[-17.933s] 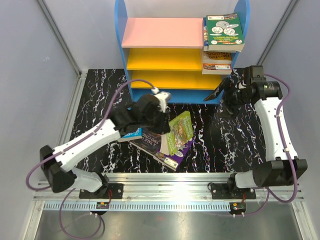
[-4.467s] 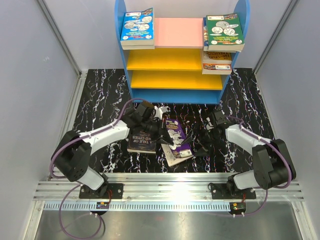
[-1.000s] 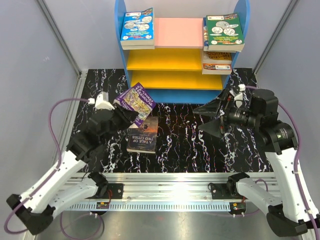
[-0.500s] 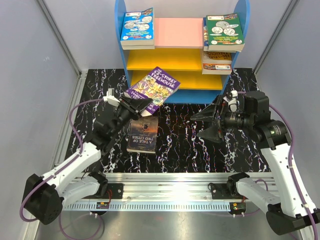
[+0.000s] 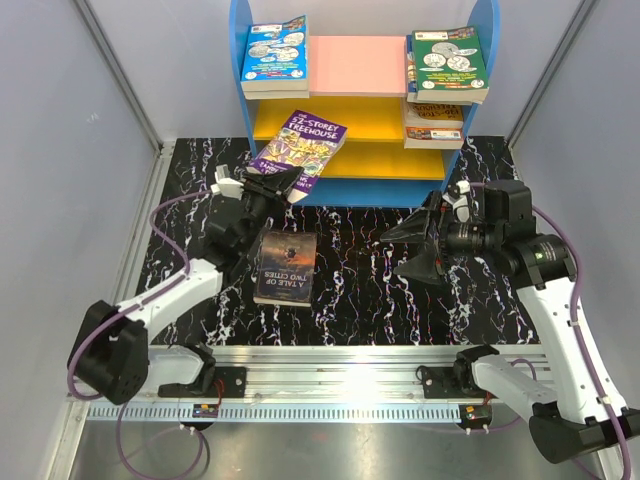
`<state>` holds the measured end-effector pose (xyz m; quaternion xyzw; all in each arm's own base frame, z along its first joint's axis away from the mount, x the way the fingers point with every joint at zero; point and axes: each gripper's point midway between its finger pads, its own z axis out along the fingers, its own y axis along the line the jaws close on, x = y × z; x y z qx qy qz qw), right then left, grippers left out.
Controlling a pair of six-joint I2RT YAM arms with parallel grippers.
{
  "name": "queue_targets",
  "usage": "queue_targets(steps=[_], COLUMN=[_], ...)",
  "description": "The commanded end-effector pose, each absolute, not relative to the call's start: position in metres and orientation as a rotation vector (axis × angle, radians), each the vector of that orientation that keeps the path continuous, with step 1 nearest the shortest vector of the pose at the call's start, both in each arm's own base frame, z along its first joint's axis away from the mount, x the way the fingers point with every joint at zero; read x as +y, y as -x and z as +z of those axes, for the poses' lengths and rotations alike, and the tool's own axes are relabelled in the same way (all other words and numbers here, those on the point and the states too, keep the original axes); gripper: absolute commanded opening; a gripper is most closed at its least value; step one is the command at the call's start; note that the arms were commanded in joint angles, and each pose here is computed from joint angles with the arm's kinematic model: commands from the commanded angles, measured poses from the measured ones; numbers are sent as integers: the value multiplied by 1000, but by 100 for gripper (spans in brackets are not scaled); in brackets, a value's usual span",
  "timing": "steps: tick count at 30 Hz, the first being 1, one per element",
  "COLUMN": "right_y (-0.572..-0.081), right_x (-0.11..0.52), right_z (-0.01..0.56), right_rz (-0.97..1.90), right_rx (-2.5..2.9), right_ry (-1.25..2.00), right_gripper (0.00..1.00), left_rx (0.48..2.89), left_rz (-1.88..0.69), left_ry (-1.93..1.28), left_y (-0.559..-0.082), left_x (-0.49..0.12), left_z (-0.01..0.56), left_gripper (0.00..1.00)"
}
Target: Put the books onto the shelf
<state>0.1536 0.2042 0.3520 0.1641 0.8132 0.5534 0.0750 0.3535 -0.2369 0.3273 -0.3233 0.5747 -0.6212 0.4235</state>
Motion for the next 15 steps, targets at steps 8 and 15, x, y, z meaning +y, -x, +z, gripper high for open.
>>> queue_targets(steps=[8,15], right_y=[-160,-167], right_x=[195,186], right_z=[361,358], right_rz=[1682,1688], right_rx=[2409,2402], right_ry=[-444,-486], right_gripper=[100,100], left_rx=[897,845], left_rz=[-1642,-1596], left_ry=[967,1183], left_y=[-417,-450], left_x=[-206,-194], left_z=[422,397], left_gripper=[0,50])
